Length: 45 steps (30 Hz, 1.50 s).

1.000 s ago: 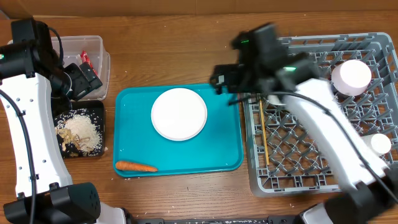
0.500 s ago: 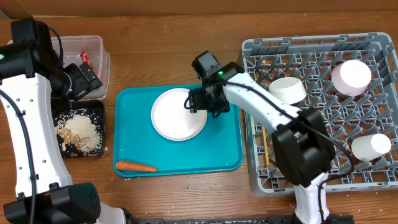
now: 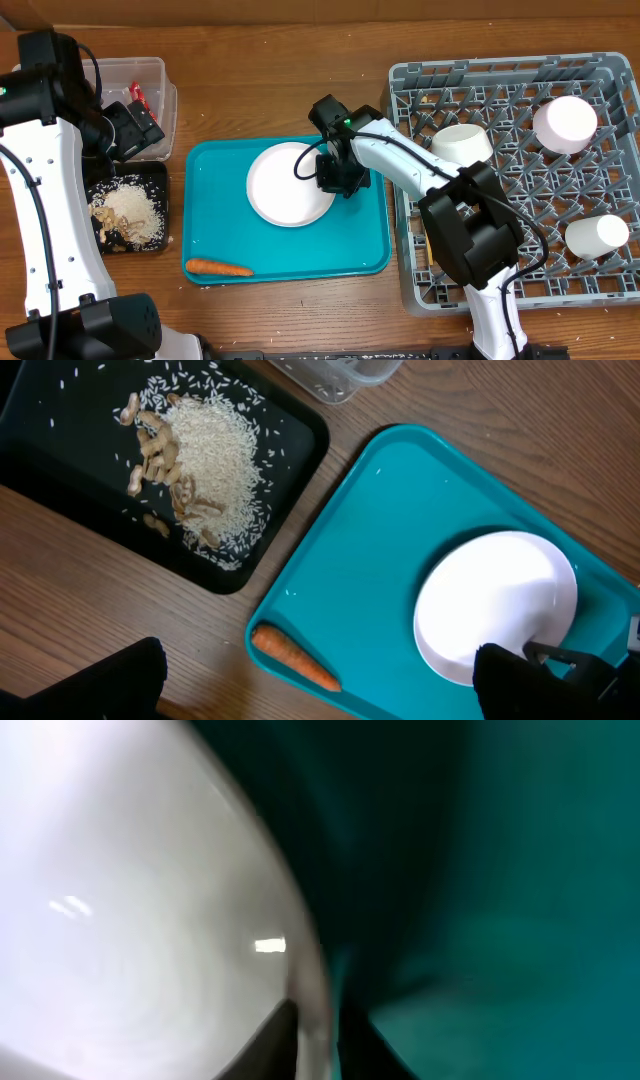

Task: Sort waste into correct bins and load items into the dishwasher
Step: 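Reach right gripper to the white plate and grasp its rim, then carry the plate with right gripper and stand it in the rack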

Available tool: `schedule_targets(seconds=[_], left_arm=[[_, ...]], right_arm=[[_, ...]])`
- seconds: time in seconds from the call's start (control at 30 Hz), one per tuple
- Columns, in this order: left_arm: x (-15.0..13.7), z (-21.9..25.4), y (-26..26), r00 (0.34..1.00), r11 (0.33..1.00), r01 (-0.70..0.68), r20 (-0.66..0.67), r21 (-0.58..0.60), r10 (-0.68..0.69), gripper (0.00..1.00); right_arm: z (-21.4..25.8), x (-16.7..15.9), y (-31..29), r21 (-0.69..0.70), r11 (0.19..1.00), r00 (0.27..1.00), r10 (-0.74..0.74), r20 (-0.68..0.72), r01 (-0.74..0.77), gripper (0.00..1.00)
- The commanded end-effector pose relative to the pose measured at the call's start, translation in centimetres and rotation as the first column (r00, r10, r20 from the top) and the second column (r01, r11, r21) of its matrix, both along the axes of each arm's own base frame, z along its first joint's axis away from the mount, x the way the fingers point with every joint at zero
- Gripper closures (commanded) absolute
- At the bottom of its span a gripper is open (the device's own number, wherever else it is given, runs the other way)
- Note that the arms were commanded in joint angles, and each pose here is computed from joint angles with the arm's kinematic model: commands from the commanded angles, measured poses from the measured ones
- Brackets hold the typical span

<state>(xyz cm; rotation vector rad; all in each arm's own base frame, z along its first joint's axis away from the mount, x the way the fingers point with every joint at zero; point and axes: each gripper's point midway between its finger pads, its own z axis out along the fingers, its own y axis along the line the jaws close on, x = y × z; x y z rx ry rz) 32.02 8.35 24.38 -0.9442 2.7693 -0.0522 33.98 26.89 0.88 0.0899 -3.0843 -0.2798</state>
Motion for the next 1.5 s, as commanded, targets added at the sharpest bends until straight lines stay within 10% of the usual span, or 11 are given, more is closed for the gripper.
schedule_targets(seconds=[0.0, 0.37, 0.63, 0.93, 1.07, 1.47], left_arm=[[0.0, 0.1, 0.2, 1.0, 1.0, 0.001, 0.005, 0.012, -0.001, 0.0], [-0.1, 0.1, 0.2, 1.0, 1.0, 0.002, 0.002, 0.012, -0.002, 0.0], [-0.3, 0.1, 0.2, 1.0, 1.0, 0.009, -0.007, 0.012, -0.008, 0.0], [0.0, 0.2, 0.2, 1.0, 1.0, 0.008, 0.006, 0.015, -0.008, 0.0], [0.1, 0.2, 0.3, 1.0, 1.0, 0.007, 0.01, 0.016, -0.007, 0.0], [0.7, 0.3, 0.3, 0.999, 1.0, -0.029, 0.036, 0.009, 0.029, 0.0]], right_arm=[[-0.7, 0.0, 0.0, -0.012, 1.0, 1.0, -0.005, -0.01, 0.005, 0.94], [7.8, 4.4, -3.7, -0.033, 0.995, 0.981, -0.091, 0.171, 0.098, 0.96], [22.8, 9.0, -13.7, -0.145, 0.947, 0.793, -0.149, 0.591, 0.287, 0.96], [32.1, 7.5, -30.4, -0.527, 0.553, 0.63, 0.006, 0.777, 0.645, 0.96], [33.5, 6.6, -35.1, -0.559, 0.376, 0.603, 0.001, 0.798, 0.739, 0.96], [26.3, 5.0, -39.6, -0.669, 0.281, 0.712, -0.082, 0.698, 0.688, 0.96]])
